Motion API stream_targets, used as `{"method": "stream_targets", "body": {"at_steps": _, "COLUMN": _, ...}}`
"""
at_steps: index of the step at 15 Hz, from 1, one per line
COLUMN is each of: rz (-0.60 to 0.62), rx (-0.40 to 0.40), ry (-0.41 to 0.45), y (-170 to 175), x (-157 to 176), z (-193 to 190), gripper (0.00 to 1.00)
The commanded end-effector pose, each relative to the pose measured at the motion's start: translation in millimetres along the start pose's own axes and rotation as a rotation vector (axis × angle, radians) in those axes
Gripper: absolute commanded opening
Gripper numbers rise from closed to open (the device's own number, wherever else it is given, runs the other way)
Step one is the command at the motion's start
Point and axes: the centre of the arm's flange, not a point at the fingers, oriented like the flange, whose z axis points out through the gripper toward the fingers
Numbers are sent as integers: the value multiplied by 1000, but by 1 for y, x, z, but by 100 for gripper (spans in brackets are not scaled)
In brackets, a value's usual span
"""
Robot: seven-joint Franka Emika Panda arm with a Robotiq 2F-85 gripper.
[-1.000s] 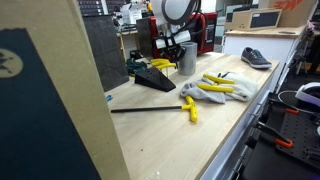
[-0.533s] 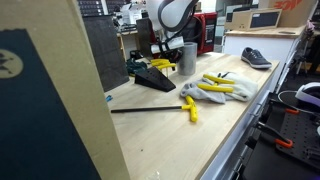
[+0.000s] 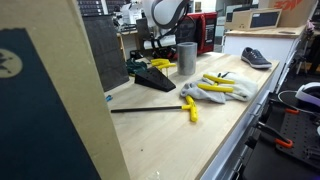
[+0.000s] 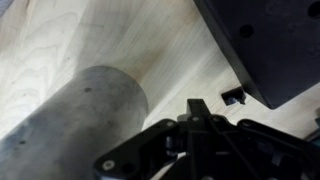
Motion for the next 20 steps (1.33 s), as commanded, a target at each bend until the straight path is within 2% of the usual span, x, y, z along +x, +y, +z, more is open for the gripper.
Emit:
{"method": "stream_targets", "body": {"at_steps": 1, "rz": 44, "rx": 47, "ry": -36, "y": -22, "x": -5, "z": -8, "gripper": 0}}
{"method": "stream_targets", "body": {"at_steps": 5, "rz": 52, "rx": 75, "ry": -84, "y": -38, "x": -17, "z": -13, "gripper": 0}}
{"method": "stream_targets", "body": {"at_steps": 12, "rz": 22, "rx": 125, "ry": -95, "y": -57, "x": -40, "z": -27, "gripper": 0}}
{"method": "stream_targets", "body": {"at_steps": 20, "rz": -21, "rx": 117, "ry": -90, "y": -69, "x": -59, "z": -15, "gripper": 0}}
